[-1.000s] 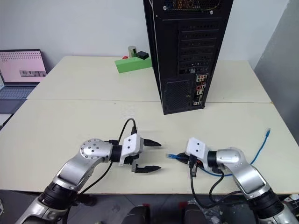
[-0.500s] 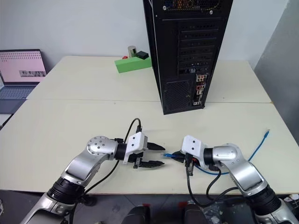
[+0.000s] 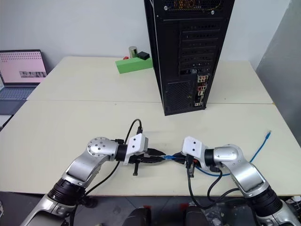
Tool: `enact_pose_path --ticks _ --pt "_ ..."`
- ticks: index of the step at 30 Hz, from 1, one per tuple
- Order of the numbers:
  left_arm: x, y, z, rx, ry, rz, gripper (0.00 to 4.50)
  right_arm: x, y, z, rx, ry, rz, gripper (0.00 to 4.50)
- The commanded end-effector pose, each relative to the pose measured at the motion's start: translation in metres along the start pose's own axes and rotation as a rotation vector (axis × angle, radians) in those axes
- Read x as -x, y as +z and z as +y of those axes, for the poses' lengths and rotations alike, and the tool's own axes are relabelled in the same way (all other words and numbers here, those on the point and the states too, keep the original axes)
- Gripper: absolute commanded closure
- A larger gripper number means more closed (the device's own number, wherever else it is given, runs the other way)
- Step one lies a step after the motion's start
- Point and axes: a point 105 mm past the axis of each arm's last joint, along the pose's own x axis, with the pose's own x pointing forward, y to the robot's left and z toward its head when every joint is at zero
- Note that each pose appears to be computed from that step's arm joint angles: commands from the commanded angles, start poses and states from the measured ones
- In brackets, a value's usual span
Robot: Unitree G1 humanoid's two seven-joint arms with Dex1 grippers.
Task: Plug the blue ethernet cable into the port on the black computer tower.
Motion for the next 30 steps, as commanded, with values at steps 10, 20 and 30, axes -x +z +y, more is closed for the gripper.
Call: enact_pose_path --ticks 10,20,30 --pt "0.008 0.01 0.014 -0.201 0.109 -0.038 4.22 0.04 0.013 -0.013 0.058 0.015 0.03 2.01" --pt "0.008 0.03 0.016 -0.813 0.229 -0.145 4.22 0.046 0.039 -0.013 -0.254 -0.029 -0.212 0.78" --pt "0.013 0.042 0.015 -1.088 0.295 -0.25 4.22 0.033 0.055 -0.012 -0.45 -0.007 -0.342 0.78"
